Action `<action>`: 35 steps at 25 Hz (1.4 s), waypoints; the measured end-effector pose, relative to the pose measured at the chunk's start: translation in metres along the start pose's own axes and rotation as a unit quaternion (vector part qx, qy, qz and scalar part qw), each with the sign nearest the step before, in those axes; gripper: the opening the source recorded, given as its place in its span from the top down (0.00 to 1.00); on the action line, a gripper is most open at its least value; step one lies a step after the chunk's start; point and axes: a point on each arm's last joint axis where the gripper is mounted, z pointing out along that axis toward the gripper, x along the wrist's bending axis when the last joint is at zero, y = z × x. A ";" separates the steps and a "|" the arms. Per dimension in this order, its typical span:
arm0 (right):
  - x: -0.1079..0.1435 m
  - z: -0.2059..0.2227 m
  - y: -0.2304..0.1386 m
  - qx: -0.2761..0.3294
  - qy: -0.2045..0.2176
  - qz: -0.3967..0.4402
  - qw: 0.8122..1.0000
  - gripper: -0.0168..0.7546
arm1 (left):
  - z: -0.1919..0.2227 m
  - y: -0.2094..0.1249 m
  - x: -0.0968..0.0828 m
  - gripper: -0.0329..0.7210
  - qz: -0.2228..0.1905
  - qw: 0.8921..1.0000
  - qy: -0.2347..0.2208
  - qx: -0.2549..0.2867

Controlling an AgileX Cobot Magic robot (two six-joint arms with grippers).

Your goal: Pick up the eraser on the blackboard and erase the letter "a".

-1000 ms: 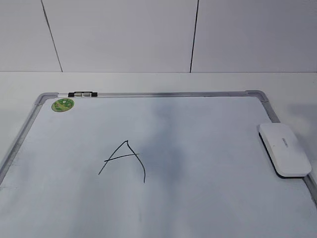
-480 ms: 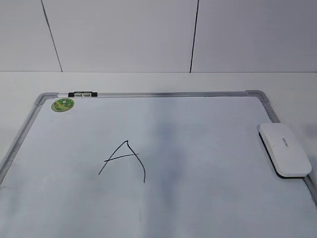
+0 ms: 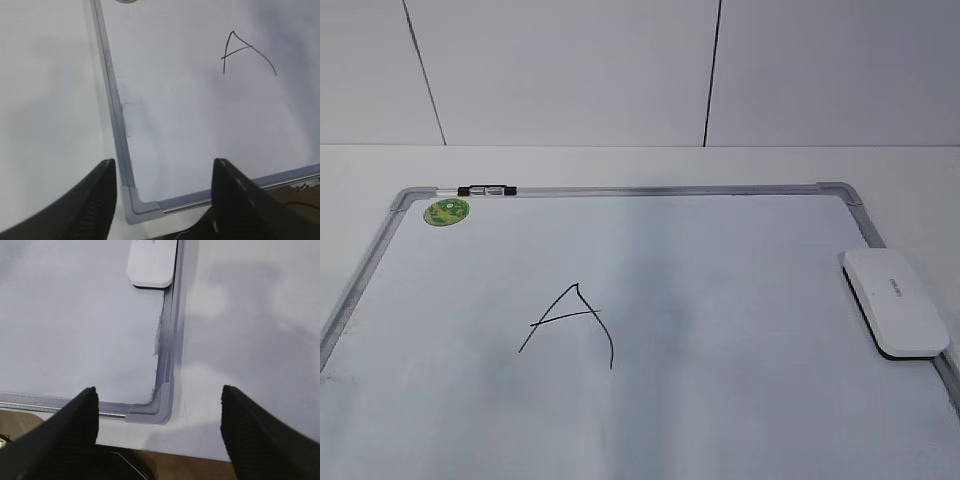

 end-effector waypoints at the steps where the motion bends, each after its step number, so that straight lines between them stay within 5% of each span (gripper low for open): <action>1: 0.000 0.004 -0.003 0.006 0.000 -0.003 1.000 0.22 | 0.005 -0.003 0.001 0.36 -0.003 1.000 0.000 0.011; 6: 0.001 0.009 -0.003 -0.012 -0.001 -0.009 1.000 0.22 | 0.033 -0.020 0.008 0.36 -0.014 0.999 0.005 0.049; 35: 0.001 0.016 -0.001 -0.032 -0.004 -0.015 0.999 0.23 | 0.046 -0.021 0.016 0.38 -0.008 0.999 0.034 0.021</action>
